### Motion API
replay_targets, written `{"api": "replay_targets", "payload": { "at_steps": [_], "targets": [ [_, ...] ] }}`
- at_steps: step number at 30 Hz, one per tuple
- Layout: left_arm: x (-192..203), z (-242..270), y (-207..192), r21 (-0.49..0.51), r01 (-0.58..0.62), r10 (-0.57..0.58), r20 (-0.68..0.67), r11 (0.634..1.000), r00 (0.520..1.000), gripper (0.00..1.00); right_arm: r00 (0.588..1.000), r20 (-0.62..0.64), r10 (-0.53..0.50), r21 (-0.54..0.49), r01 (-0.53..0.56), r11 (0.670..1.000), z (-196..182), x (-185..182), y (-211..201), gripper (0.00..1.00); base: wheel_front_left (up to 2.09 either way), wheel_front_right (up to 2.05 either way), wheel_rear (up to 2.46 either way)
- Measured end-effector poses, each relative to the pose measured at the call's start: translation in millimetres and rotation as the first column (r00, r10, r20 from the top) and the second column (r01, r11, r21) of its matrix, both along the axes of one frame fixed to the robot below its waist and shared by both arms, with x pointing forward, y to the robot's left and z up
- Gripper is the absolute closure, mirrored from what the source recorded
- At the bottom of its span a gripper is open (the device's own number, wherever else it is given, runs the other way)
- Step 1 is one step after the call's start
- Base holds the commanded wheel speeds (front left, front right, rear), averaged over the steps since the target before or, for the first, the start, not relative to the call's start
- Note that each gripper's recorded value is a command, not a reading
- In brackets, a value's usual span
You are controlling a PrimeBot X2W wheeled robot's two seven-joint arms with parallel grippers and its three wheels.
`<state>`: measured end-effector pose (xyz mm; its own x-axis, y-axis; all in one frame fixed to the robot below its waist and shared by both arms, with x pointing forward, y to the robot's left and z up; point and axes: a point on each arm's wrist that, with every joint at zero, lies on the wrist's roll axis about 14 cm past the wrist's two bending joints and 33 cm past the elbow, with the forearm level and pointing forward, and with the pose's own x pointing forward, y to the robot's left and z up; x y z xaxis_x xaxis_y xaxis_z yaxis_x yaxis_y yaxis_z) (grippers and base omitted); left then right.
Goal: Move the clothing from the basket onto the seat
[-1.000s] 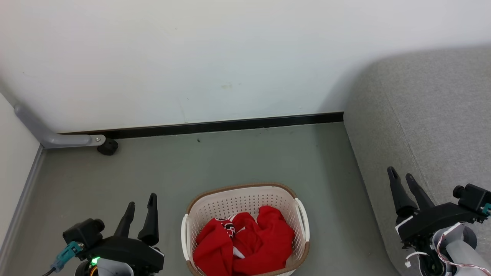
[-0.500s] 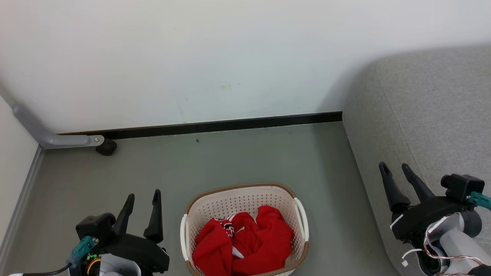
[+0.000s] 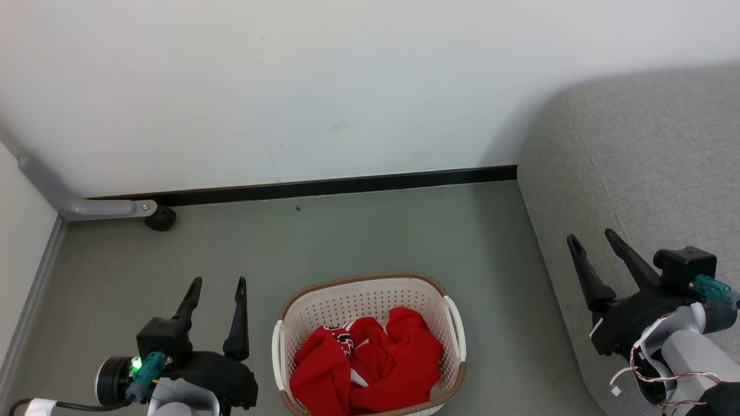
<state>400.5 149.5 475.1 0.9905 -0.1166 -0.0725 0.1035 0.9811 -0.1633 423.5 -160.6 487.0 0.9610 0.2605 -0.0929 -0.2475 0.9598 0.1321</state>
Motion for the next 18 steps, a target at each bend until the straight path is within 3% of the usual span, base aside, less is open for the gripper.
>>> {"api": "replay_targets", "payload": {
  "at_steps": [8,18],
  "targets": [
    [2.3,4.7,-3.4,0.109,0.021,-0.026,0.043,0.994,0.999,0.0,0.999,0.035,0.029,-0.102,-0.025,0.994,3.3,5.0,-2.0,0.0,0.0,0.0,0.0],
    [3.8,4.0,8.4,0.109,-0.038,0.034,0.041,0.993,0.999,0.0,0.999,0.04,-0.027,-0.098,0.031,0.995,5.4,9.2,-14.1,0.0,0.0,0.0,0.0]
  ]
}}
